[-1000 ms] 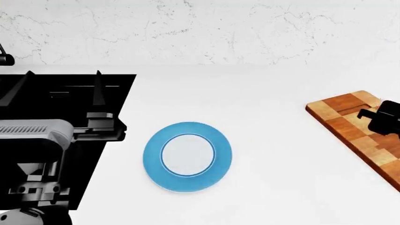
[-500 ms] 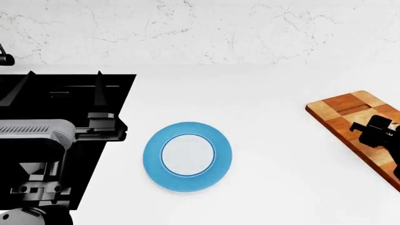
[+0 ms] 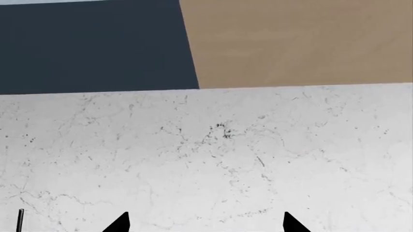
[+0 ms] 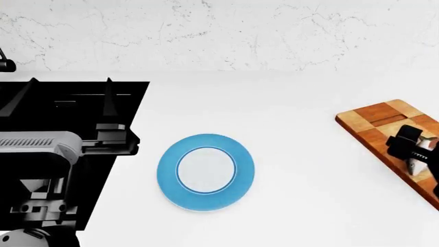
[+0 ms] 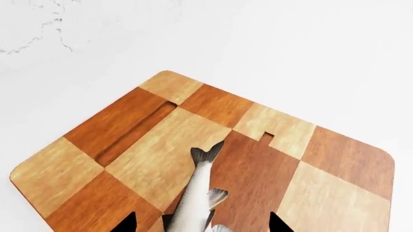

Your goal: Pick the fish from the plate and place it on the cutting board. Then pick the condiment bottle from the cabinet and place it next to the cutting board.

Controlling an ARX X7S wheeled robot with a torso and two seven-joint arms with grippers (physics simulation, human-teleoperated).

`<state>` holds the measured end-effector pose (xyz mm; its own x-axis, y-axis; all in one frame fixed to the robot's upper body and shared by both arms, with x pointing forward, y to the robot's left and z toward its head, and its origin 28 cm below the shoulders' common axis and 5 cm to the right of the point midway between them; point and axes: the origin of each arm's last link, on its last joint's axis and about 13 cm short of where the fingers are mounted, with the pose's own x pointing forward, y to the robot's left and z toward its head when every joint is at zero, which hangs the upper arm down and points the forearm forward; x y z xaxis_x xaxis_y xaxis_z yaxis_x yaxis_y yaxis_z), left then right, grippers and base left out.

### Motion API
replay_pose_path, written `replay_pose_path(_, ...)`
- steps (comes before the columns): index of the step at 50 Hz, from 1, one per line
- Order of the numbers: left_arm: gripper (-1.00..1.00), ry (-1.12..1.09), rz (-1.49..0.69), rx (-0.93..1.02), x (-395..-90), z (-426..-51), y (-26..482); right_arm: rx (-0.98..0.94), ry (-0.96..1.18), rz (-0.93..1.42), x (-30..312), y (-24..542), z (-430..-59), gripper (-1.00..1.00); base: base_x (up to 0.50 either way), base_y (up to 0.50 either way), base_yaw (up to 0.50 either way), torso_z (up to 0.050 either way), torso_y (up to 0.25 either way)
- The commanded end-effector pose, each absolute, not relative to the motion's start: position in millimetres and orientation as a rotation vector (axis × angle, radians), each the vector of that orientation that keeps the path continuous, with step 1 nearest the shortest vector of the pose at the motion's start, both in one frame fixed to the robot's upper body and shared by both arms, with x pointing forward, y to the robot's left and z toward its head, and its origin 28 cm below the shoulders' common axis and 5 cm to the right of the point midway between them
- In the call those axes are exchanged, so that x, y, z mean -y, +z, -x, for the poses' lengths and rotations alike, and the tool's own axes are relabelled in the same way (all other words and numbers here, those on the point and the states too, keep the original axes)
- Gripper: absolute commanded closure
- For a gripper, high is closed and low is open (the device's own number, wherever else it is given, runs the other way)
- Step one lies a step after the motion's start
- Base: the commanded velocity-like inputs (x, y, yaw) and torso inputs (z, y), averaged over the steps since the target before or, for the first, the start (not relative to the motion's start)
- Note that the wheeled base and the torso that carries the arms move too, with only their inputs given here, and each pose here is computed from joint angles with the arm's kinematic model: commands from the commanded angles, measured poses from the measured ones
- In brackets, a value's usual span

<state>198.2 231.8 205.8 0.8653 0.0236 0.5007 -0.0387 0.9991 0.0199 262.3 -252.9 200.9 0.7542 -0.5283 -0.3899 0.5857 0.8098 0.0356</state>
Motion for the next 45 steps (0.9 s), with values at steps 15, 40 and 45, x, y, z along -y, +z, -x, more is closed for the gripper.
replay_pose_path(15,-1.0,0.033,-0.027,0.527,-232.4,-197.6,206.1,-0.176,-0.511,-0.156,236.5,272.9,-231.0,-1.0,0.0,0.0,0.0,0.0,0.0)
replay_pose_path(40,-1.0,0.034,-0.026,0.526,-232.5,-197.8,205.7,0.164,-0.121,-0.037,173.8,289.0,-167.6,-1.0,0.0,0.0,0.0,0.0,0.0)
replay_pose_path(45,-1.0,0.032,-0.026,0.531,-232.5,-196.7,206.1,0.199,-0.052,-0.025,164.3,276.2,-164.0,-1.0,0.0,0.0,0.0,0.0,0.0)
